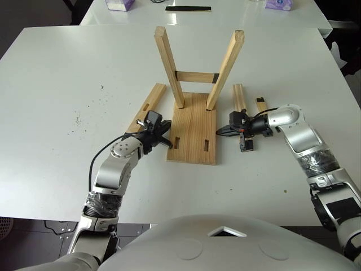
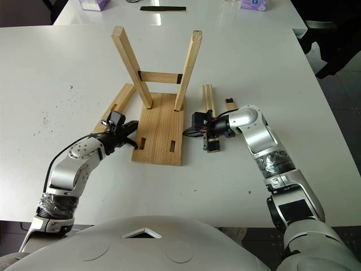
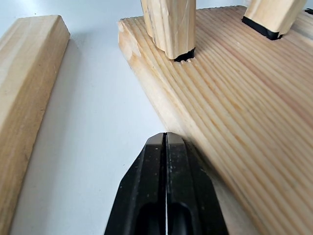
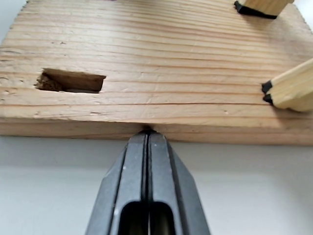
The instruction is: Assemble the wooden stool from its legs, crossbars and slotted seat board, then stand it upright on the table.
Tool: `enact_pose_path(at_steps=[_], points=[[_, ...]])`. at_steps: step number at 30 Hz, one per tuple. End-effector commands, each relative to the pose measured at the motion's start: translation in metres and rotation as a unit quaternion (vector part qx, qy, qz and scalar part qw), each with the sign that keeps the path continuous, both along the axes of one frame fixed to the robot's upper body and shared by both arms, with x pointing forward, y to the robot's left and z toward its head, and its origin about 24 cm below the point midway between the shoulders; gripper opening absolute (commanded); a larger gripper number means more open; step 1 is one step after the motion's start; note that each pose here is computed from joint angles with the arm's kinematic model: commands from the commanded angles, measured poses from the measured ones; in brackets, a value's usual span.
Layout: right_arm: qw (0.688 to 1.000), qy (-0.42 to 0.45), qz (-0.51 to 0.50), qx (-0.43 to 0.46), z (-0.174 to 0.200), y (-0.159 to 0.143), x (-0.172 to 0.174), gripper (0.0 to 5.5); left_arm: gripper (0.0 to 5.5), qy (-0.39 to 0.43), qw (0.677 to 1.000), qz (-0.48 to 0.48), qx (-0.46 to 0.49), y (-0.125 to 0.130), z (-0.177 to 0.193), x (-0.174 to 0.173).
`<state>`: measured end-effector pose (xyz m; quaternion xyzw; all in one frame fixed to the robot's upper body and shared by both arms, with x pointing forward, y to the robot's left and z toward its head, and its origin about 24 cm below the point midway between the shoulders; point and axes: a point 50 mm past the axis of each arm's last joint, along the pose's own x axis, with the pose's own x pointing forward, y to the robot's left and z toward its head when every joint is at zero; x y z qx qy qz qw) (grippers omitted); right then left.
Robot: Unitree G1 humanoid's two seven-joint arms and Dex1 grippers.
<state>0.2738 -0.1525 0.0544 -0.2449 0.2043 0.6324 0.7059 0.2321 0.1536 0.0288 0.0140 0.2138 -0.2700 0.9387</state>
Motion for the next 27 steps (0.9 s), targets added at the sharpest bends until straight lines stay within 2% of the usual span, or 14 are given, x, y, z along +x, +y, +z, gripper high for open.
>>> enact_pose_path(at_steps=[1, 7, 12, 15, 18, 22, 27], points=[[1.0, -0.005, -0.006, 0.011, 0.005, 0.001, 0.001, 0.01, 0.0, 0.001, 1.0, -0.015, -0.012, -0.004, 0.003, -0.005], [0.996, -0.042, -0.069, 0.023, 0.022, -0.02, 0.007, 0.01, 0.0, -0.017, 0.999, 0.028, -0.001, 0.009, 0.012, -0.005], [0.967, -0.133, -0.205, 0.069, 0.059, -0.052, 0.022, 0.01, 0.0, -0.074, 0.993, 0.087, -0.037, 0.024, 0.045, -0.01], [0.933, -0.176, -0.309, 0.06, 0.06, -0.075, 0.018, 0.34, 0.0, -0.123, 0.98, 0.13, -0.088, 0.03, 0.07, -0.014], [0.893, -0.187, -0.409, 0.03, 0.029, -0.089, -0.008, 0.8, 0.0, -0.159, 0.959, 0.196, -0.132, 0.034, 0.085, -0.018], [0.836, -0.167, -0.52, 0.054, 0.006, -0.081, -0.037, 1.42, 0.0, -0.17, 0.93, 0.287, -0.155, 0.044, 0.085, -0.023], [0.813, -0.137, -0.56, 0.08, 0.004, -0.071, -0.05, 2.26, 0.0, -0.185, 0.909, 0.342, -0.152, 0.053, 0.086, -0.017]])
